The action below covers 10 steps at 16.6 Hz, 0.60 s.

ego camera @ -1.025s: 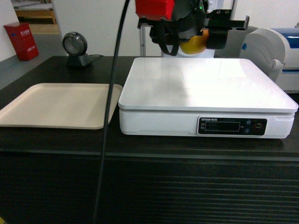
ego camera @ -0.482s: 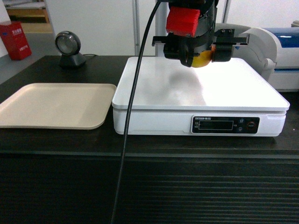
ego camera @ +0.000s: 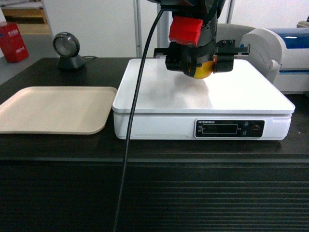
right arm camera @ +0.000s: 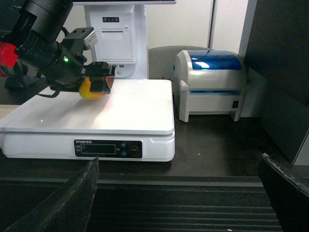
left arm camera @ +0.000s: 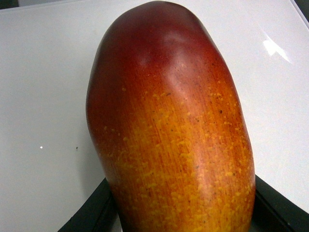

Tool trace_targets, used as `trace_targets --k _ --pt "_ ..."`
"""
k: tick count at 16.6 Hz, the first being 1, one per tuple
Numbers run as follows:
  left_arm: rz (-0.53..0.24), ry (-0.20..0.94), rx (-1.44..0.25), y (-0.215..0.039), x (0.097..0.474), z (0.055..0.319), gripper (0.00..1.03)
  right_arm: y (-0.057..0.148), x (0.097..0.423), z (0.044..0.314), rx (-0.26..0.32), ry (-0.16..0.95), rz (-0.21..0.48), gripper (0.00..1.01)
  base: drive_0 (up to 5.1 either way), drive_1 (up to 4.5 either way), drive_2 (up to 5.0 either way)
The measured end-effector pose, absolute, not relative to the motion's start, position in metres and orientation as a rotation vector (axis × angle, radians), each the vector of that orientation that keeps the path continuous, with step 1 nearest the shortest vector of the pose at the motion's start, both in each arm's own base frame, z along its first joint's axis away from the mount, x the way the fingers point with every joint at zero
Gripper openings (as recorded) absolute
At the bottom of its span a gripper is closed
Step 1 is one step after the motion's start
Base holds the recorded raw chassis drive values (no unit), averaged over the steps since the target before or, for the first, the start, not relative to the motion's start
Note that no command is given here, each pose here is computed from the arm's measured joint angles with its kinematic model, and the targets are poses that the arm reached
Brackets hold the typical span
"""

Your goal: Place dark red mango on scale at checkout

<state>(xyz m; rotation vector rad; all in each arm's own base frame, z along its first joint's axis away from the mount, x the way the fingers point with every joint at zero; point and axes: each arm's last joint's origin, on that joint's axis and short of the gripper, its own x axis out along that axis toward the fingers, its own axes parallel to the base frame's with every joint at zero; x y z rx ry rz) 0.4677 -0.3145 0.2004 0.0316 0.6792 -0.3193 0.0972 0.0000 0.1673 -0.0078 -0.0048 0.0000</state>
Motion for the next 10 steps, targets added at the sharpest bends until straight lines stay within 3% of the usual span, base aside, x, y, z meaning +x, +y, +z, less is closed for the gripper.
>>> trace_targets --k 4,5,7,10 --pt "-0.323 0.696 0.019 -0.314 0.467 0.199 0.57 0.0 0.097 0.167 -0.008 -0.005 0.0 0.98 0.0 0.0 0.0" --pt "-0.322 0.704 0.018 -0.314 0.467 0.197 0.66 0.0 0.097 0.167 -0.008 -0.005 0.0 0.98 0.0 0.0 0.0" --pt "-0.344 0.702 0.008 -0.315 0.467 0.195 0.97 0.0 0.097 0.167 -0.008 -0.005 0.0 0.98 0.0 0.0 0.0" --pt "-0.337 0.704 0.02 -0.315 0.467 0.188 0.98 0.0 0.097 0.167 -0.008 -0.005 0.0 0.98 0.0 0.0 0.0"
